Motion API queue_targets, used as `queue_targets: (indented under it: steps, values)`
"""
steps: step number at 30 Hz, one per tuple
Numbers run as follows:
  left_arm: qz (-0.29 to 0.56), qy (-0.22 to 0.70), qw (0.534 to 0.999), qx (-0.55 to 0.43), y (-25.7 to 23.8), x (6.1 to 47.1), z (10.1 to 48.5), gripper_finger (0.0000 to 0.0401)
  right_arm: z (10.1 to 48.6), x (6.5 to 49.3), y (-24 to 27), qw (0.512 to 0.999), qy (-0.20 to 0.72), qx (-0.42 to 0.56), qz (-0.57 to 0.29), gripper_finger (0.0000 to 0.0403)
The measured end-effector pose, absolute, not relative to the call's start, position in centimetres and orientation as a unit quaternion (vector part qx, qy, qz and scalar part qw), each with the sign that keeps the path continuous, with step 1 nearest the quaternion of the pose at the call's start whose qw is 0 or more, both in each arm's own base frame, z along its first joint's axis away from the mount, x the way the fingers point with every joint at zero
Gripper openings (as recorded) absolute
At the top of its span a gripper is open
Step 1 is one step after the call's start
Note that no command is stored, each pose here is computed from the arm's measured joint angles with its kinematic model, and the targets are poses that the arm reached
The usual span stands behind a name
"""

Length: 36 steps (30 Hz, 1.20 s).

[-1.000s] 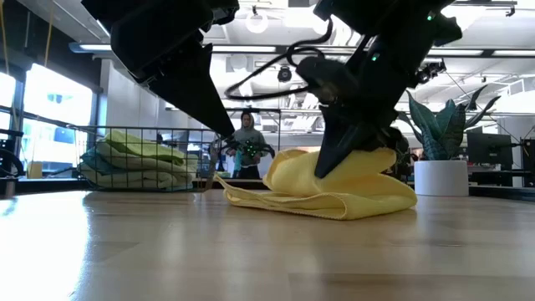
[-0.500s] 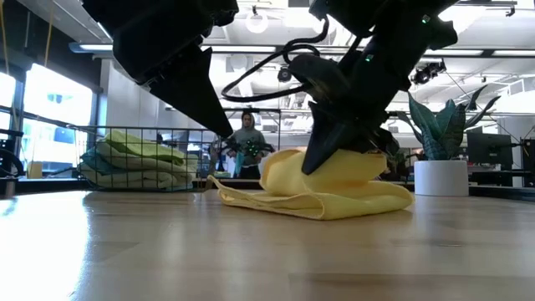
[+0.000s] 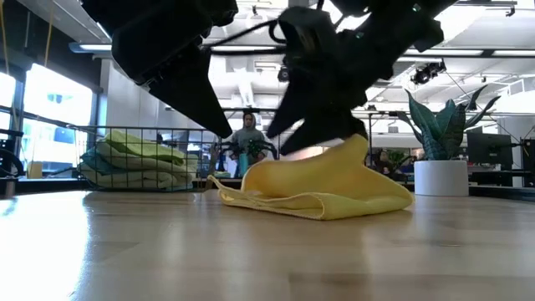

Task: Fold microfiber towels
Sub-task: Fold the yellow towel

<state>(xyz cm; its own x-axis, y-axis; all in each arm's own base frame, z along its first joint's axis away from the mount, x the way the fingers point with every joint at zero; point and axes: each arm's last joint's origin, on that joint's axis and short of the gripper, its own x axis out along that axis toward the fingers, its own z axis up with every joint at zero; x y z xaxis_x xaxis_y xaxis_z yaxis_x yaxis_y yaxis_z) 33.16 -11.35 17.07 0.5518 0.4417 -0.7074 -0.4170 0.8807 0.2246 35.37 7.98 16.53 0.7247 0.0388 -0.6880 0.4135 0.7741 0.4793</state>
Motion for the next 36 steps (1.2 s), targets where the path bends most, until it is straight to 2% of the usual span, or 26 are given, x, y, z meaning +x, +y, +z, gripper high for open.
queue_targets:
  steps: [6,10,15,20,25,29,36]
  values:
    - [0.244,0.406,0.881,0.015,-11.3,33.2,17.1,0.0119,17.7,36.0,7.4,0.886,0.327,0.325,-0.042,0.0140]
    - [0.244,0.407,0.880,0.016,-11.3,33.1,17.1,0.0119,19.8,35.4,6.5,0.899,0.315,0.302,-0.023,0.0140]
    - [0.247,0.411,0.877,0.015,-11.3,33.0,17.0,0.0119,22.1,32.8,4.8,0.901,0.347,0.241,-0.095,0.0138]
    - [0.249,0.412,0.876,0.014,-11.3,33.0,17.0,0.0119,20.5,30.5,5.0,0.852,0.425,0.225,-0.206,0.0138]
    - [0.254,0.405,0.877,0.048,-11.2,33.1,17.1,0.0119,17.7,30.1,7.3,0.834,0.462,0.219,-0.205,0.0138]
    - [0.253,0.395,0.879,0.086,-11.0,33.9,16.3,0.0119,16.5,30.2,8.8,0.838,0.465,0.197,-0.205,0.0138]
    - [0.238,0.364,0.897,0.085,-9.8,36.6,14.3,0.0119,14.9,30.2,9.8,0.834,0.475,0.179,-0.218,0.0138]
